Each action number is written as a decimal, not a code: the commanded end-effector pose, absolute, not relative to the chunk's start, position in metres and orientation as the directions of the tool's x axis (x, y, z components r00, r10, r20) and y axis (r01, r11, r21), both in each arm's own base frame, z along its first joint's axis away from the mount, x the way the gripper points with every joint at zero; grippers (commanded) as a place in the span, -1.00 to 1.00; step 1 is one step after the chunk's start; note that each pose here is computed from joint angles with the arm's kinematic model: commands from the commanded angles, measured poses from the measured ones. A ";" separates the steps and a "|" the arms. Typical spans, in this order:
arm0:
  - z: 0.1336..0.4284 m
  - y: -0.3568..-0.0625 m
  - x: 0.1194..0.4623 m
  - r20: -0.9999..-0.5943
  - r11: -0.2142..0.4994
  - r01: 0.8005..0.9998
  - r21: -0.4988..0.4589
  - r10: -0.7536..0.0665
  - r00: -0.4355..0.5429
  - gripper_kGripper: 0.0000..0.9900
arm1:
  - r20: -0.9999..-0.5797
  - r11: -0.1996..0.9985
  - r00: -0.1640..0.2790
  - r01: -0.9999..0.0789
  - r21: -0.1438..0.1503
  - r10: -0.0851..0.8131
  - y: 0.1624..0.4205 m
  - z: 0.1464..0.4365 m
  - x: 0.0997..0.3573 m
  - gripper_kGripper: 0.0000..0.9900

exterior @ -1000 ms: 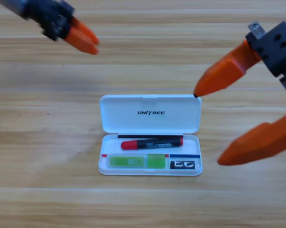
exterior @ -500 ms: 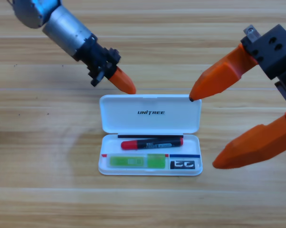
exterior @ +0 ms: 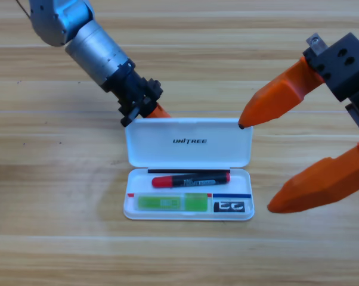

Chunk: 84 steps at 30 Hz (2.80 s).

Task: Clean up eraser and pencils

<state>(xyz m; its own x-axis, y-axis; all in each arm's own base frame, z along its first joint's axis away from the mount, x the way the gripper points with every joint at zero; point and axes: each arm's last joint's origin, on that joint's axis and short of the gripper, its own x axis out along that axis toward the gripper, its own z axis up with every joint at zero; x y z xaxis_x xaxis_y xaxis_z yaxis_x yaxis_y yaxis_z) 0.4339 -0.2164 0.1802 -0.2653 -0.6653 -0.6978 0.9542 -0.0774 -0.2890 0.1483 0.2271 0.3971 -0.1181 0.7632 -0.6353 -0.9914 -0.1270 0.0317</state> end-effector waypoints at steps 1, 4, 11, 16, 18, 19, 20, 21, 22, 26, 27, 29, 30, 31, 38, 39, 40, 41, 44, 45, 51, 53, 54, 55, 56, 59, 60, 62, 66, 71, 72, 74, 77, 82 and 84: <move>0.197 -0.222 0.412 -0.706 -0.110 0.954 -0.279 -0.650 -0.281 -1.00 | -0.632 -0.106 -0.108 -0.994 0.041 0.767 0.221 0.392 0.150 0.88; 0.208 -0.221 0.404 -0.706 -0.116 0.957 -0.267 -0.652 -0.276 -1.00 | -0.631 -0.106 -0.107 -0.994 0.039 0.769 0.220 0.393 0.150 0.88; 0.211 -0.225 0.393 -0.705 -0.137 0.953 -0.269 -0.647 -0.292 -1.00 | -0.630 -0.107 -0.107 -0.994 0.038 0.769 0.221 0.393 0.150 0.88; 0.198 -0.226 0.386 -0.706 -0.153 0.948 -0.278 -0.637 -0.310 -1.00 | -0.634 -0.108 -0.113 -0.993 0.047 0.765 0.221 0.390 0.150 0.88; 0.195 -0.226 0.383 -0.706 -0.156 0.948 -0.277 -0.636 -0.311 -1.00 | -0.636 -0.107 -0.113 -0.993 0.048 0.763 0.222 0.389 0.151 0.88; 0.193 -0.226 0.381 -0.706 -0.158 0.948 -0.275 -0.636 -0.311 -1.00 | -0.637 -0.108 -0.116 -0.993 0.051 0.762 0.222 0.388 0.151 0.88; 0.191 -0.226 0.380 -0.706 -0.159 0.948 -0.274 -0.636 -0.311 -1.00 | -0.638 -0.108 -0.116 -0.993 0.052 0.761 0.223 0.388 0.151 0.88; 0.190 -0.226 0.379 -0.706 -0.160 0.948 -0.274 -0.636 -0.312 -1.00 | -0.637 -0.108 -0.116 -0.993 0.051 0.762 0.223 0.388 0.151 0.88; 0.188 -0.226 0.378 -0.706 -0.161 0.948 -0.276 -0.635 -0.314 -1.00 | -0.637 -0.108 -0.116 -0.993 0.051 0.762 0.224 0.388 0.152 0.88; 0.180 -0.226 0.373 -0.706 -0.165 0.946 -0.280 -0.632 -0.319 -1.00 | -0.637 -0.107 -0.114 -0.993 0.049 0.762 0.224 0.388 0.152 0.88; 0.177 -0.226 0.372 -0.707 -0.166 0.945 -0.281 -0.630 -0.321 -1.00 | -0.638 -0.107 -0.115 -0.993 0.050 0.762 0.224 0.387 0.152 0.88; 0.172 -0.226 0.369 -0.708 -0.168 0.944 -0.285 -0.627 -0.325 -1.00 | -0.639 -0.108 -0.118 -0.993 0.054 0.760 0.225 0.386 0.153 0.88; 0.169 -0.226 0.368 -0.708 -0.170 0.944 -0.285 -0.626 -0.326 -1.00 | -0.640 -0.108 -0.118 -0.993 0.055 0.759 0.225 0.386 0.153 0.88; 0.166 -0.227 0.366 -0.710 -0.171 0.942 -0.288 -0.622 -0.330 -1.00 | -0.641 -0.108 -0.119 -0.993 0.057 0.758 0.226 0.385 0.154 0.88; 0.144 -0.227 0.355 -0.712 -0.177 0.937 -0.301 -0.612 -0.344 -1.00 | -0.643 -0.109 -0.122 -0.992 0.060 0.756 0.228 0.384 0.155 0.88; 0.141 -0.228 0.354 -0.713 -0.179 0.936 -0.302 -0.609 -0.347 -1.00 | -0.644 -0.109 -0.123 -0.992 0.061 0.755 0.228 0.383 0.155 0.88; 0.140 -0.228 0.353 -0.713 -0.181 0.936 -0.301 -0.609 -0.347 -1.00 | -0.644 -0.109 -0.123 -0.992 0.061 0.755 0.228 0.383 0.155 0.88; 0.137 -0.228 0.352 -0.714 -0.180 0.935 -0.304 -0.607 -0.349 -1.00 | -0.645 -0.109 -0.123 -0.992 0.062 0.754 0.228 0.383 0.155 0.88; 0.132 -0.228 0.348 -0.715 -0.183 0.934 -0.306 -0.603 -0.352 -1.00 | -0.646 -0.109 -0.124 -0.992 0.063 0.754 0.229 0.382 0.156 0.88; 0.130 -0.228 0.347 -0.716 -0.183 0.933 -0.308 -0.601 -0.355 -1.00 | -0.645 -0.109 -0.123 -0.992 0.062 0.754 0.229 0.383 0.156 0.88; 0.128 -0.228 0.343 -0.723 -0.178 0.935 -0.308 -0.595 -0.351 -1.00 | -0.646 -0.109 -0.124 -0.992 0.063 0.754 0.229 0.382 0.156 0.88; 0.141 -0.228 0.343 -0.730 -0.168 0.942 -0.290 -0.599 -0.331 -1.00 | -0.645 -0.109 -0.123 -0.992 0.062 0.754 0.229 0.383 0.156 0.88; 0.153 -0.227 0.342 -0.736 -0.162 0.948 -0.275 -0.599 -0.316 -1.00 | -0.645 -0.109 -0.123 -0.992 0.062 0.754 0.229 0.383 0.156 0.88; 0.166 -0.227 0.341 -0.736 -0.153 0.951 -0.269 -0.604 -0.305 -1.00 | -0.645 -0.109 -0.123 -0.992 0.062 0.754 0.229 0.383 0.156 0.88; 0.181 -0.225 0.339 -0.737 -0.151 0.954 -0.261 -0.607 -0.298 -1.00 | -0.646 -0.108 -0.123 -0.992 0.062 0.753 0.229 0.382 0.156 0.88; 0.231 -0.219 0.329 -0.749 -0.143 0.965 -0.221 -0.608 -0.262 0.52 | -0.646 -0.109 -0.124 -0.992 0.063 0.754 0.230 0.382 0.157 0.88; 0.249 -0.215 0.322 -0.751 -0.133 0.970 -0.203 -0.614 -0.241 0.72 | -0.646 -0.109 -0.125 -0.992 0.064 0.753 0.230 0.382 0.157 0.88; 0.280 -0.205 0.306 -0.751 -0.114 0.980 -0.165 -0.629 -0.200 0.88 | -0.647 -0.108 -0.123 -0.992 0.064 0.752 0.230 0.382 0.157 0.88; 0.334 -0.197 0.264 -0.737 -0.115 0.987 -0.113 -0.657 -0.161 1.00 | -0.648 -0.108 -0.124 -0.992 0.065 0.752 0.231 0.381 0.158 0.88; 0.380 -0.206 0.198 -0.725 -0.126 0.987 -0.095 -0.671 -0.155 1.00 | -0.648 -0.108 -0.124 -0.992 0.065 0.752 0.231 0.381 0.158 0.88; 0.386 -0.208 0.186 -0.719 -0.134 0.986 -0.101 -0.675 -0.165 1.00 | -0.648 -0.108 -0.124 -0.992 0.065 0.752 0.231 0.381 0.158 0.88; 0.393 -0.213 0.167 -0.714 -0.147 0.982 -0.120 -0.675 -0.188 1.00 | -0.648 -0.108 -0.124 -0.992 0.065 0.752 0.231 0.381 0.158 0.88; 0.399 -0.216 0.147 -0.702 -0.169 0.976 -0.138 -0.678 -0.217 1.00 | -0.649 -0.108 -0.125 -0.992 0.066 0.751 0.232 0.380 0.158 0.88; 0.397 -0.224 0.140 -0.717 -0.182 0.973 -0.145 -0.658 -0.230 1.00 | -0.649 -0.106 -0.123 -0.992 0.066 0.751 0.231 0.380 0.159 0.88; 0.393 -0.227 0.142 -0.725 -0.179 0.973 -0.147 -0.649 -0.230 1.00 | -0.649 -0.108 -0.125 -0.992 0.066 0.751 0.232 0.380 0.158 0.88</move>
